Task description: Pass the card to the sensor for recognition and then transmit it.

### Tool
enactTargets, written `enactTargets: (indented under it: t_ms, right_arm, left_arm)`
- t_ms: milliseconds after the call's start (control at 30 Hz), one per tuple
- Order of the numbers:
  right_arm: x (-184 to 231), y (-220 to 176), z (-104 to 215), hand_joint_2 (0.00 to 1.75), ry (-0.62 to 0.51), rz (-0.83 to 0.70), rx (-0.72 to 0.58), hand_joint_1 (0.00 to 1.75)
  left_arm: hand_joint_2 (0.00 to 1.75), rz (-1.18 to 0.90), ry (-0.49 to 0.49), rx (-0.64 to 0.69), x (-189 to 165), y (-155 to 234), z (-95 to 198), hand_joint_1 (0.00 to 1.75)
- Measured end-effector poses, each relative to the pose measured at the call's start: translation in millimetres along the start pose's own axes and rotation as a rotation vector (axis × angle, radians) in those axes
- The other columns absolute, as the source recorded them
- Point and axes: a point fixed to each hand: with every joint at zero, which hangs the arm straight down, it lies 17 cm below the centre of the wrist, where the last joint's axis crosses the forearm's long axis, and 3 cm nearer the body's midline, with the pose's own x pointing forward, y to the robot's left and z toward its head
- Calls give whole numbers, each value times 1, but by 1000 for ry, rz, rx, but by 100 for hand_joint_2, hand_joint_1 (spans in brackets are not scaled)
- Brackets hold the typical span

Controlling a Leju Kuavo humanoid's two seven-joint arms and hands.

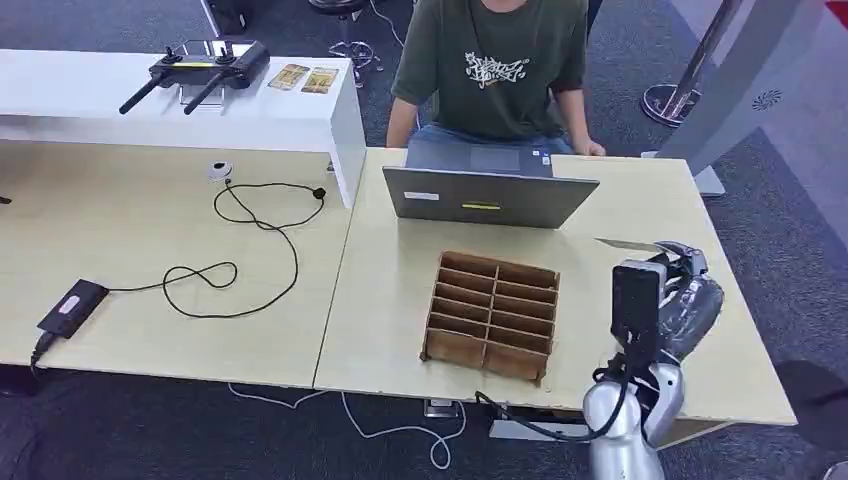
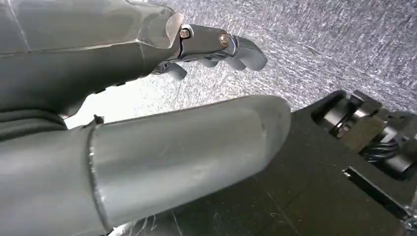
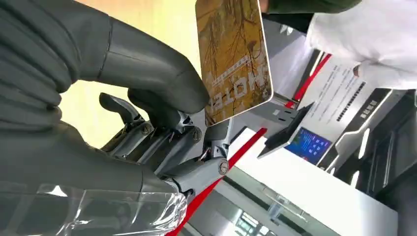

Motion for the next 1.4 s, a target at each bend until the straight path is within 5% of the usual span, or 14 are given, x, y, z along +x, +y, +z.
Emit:
enactTargets:
  t_ms: [467, 967, 1400]
  right_arm:
    - [26, 35, -52, 175, -15, 21, 22, 175]
    - [74, 83, -118, 175, -73, 221, 72, 175]
    - [91, 112, -139, 175, -87, 359, 134, 175]
  left_arm:
    - [0, -47, -18, 0, 12, 8, 0, 0]
    - [0, -87, -28, -3, 16, 6, 2, 0]
    - [0, -117, -33, 14, 17, 7, 2, 0]
